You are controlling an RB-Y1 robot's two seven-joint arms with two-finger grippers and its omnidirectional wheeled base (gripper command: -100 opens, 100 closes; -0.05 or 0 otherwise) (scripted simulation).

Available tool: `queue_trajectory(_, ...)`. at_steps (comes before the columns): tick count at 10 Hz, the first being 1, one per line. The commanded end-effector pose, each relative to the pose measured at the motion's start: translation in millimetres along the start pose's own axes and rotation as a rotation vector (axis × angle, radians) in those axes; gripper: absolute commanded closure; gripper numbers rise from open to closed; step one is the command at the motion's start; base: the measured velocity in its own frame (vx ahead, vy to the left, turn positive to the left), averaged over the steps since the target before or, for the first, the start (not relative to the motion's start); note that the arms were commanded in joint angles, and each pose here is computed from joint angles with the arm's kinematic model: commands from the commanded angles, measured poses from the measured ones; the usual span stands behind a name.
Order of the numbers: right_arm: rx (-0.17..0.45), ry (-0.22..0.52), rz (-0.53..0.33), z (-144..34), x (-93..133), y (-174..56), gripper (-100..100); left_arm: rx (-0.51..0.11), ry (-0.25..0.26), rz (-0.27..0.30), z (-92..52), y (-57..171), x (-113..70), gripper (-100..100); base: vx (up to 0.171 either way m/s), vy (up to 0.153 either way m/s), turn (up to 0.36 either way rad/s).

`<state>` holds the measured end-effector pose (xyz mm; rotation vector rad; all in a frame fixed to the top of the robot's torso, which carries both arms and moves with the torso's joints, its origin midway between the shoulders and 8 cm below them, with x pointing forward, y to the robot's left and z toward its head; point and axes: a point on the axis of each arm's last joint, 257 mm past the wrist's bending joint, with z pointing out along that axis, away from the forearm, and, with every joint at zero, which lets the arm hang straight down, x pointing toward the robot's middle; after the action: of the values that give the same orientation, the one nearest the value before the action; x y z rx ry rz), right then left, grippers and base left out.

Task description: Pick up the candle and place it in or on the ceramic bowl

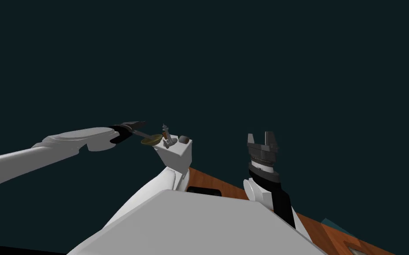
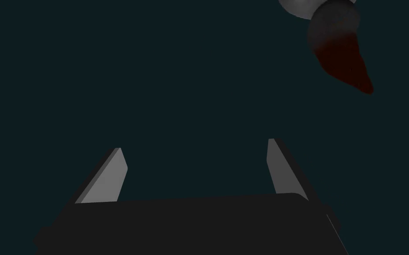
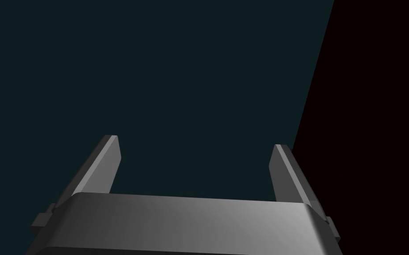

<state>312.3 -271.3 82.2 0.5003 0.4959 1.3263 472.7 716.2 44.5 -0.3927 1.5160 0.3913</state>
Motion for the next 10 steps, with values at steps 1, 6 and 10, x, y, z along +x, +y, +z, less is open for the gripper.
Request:
queue_trajectory(1, 0.0, 0.0, 0.0, 0.0, 0.0, 0.0, 0, -0.003, 0.018, 0.01, -3.1, 3.0, 8.7, -100, -0.001, -0.005, 0.007)
queue_trajectory(6, 0.0, 0.0, 0.0, 0.0, 0.0, 0.0, 0, 0.003, 0.0, 0.017, -10.6, -7.2, -6.2, 0, -0.018, 0.015, -0.089)
queue_trajectory(10, 0.0, 0.0, 0.0, 0.0, 0.0, 0.0, 0, 0.003, 0.0, 0.017, -10.6, -7.2, -6.3, 0, 0.0, 0.0, 0.0)
